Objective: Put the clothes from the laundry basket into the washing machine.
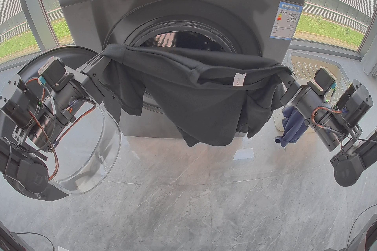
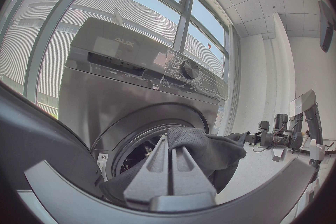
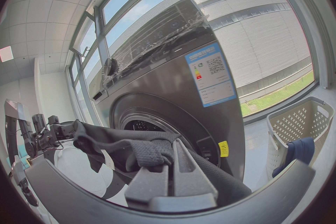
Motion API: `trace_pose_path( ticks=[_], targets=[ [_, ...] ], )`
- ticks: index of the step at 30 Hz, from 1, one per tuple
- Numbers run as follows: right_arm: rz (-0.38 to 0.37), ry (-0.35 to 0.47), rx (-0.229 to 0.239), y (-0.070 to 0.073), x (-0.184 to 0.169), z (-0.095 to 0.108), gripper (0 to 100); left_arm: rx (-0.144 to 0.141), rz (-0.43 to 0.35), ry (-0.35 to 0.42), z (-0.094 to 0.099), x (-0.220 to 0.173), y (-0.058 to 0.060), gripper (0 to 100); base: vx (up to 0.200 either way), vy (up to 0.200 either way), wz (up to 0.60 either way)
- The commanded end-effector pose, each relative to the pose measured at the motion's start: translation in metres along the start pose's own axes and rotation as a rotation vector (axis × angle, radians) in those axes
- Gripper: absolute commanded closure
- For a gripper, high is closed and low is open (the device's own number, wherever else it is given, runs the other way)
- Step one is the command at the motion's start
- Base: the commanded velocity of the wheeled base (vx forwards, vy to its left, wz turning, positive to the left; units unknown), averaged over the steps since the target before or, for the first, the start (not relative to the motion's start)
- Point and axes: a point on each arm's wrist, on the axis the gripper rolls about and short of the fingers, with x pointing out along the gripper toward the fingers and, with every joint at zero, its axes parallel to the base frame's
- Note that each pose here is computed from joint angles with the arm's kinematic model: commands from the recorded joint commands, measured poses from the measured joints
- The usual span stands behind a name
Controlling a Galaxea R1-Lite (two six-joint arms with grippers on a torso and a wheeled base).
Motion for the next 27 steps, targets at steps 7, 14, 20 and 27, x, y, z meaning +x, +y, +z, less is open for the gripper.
trace_pose_path(
  ticks=[7,14,20,27],
  targets=[
    [0.034,0.008,0.013,0.010,-0.004,0.000,100,0.009,0.008,-0.027,0.006,0.003,0.002,100,0.000,0.000,0.00],
    [0.056,-0.014,0.019,0.017,-0.002,0.005,100,0.013,0.009,-0.037,0.009,0.003,0.002,100,0.000,0.000,0.00],
    [0.058,-0.016,0.020,0.017,-0.002,0.005,100,0.013,0.008,-0.035,0.009,0.002,0.002,100,0.000,0.000,0.00],
    [0.072,-0.007,0.030,0.022,-0.002,0.003,100,0.010,0.003,-0.023,0.006,0.001,0.001,100,0.000,0.000,0.00]
  ],
)
